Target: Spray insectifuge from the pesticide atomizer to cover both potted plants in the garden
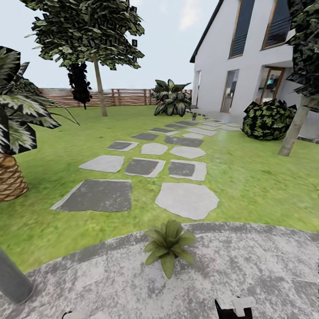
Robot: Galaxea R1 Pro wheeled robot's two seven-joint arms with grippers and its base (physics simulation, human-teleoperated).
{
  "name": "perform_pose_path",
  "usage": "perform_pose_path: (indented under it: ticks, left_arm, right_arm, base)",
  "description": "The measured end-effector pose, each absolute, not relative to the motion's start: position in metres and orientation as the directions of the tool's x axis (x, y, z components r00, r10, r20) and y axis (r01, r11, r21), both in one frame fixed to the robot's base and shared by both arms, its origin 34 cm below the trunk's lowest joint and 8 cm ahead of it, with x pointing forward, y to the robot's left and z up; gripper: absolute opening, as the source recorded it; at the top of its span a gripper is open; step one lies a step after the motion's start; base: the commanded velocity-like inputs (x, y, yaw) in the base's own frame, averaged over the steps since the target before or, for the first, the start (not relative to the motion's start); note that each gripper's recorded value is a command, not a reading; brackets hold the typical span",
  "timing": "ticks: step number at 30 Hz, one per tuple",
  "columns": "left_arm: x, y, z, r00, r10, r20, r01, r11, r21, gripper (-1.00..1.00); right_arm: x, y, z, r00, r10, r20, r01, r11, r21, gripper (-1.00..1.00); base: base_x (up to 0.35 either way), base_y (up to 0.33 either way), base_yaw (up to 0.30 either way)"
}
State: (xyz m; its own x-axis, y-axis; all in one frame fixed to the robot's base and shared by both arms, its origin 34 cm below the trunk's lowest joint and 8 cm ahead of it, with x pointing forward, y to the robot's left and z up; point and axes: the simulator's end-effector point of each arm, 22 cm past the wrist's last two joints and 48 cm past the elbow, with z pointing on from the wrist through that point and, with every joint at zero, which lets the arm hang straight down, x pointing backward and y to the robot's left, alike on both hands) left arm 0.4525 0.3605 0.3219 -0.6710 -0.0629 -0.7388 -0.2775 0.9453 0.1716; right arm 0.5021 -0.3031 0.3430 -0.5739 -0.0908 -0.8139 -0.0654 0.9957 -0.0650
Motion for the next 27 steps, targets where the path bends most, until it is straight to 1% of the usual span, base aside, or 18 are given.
perform_pose_path:
  ticks: [8,11,15,19,27]
  left_arm:
    - [0.4536,0.3604,0.3235,-0.668,-0.063,-0.742,-0.278,0.945,0.170,-1.00]
    - [0.4539,0.3598,0.3240,-0.666,-0.064,-0.743,-0.279,0.945,0.169,-1.00]
    - [0.4550,0.3595,0.3251,-0.664,-0.063,-0.745,-0.279,0.946,0.168,-1.00]
    - [0.4553,0.3597,0.3256,-0.663,-0.064,-0.746,-0.279,0.946,0.168,-1.00]
    - [0.4547,0.3600,0.3254,-0.664,-0.063,-0.745,-0.278,0.946,0.168,-1.00]
  right_arm:
    - [0.5035,-0.3032,0.3451,-0.570,-0.090,-0.817,-0.064,0.996,-0.065,1.00]
    - [0.5042,-0.3032,0.3460,-0.567,-0.090,-0.818,-0.065,0.996,-0.065,1.00]
    - [0.5050,-0.3032,0.3472,-0.565,-0.091,-0.820,-0.065,0.996,-0.066,1.00]
    - [0.5054,-0.3019,0.3477,-0.564,-0.093,-0.820,-0.070,0.995,-0.065,1.00]
    - [0.5063,-0.2996,0.3483,-0.562,-0.096,-0.822,-0.077,0.995,-0.064,1.00]
  base:
    - [0.173,0.252,-0.282]
    - [0.058,0.220,-0.279]
    - [0.015,0.089,-0.237]
    - [0.003,0.019,-0.072]
    - [0.000,0.002,-0.007]
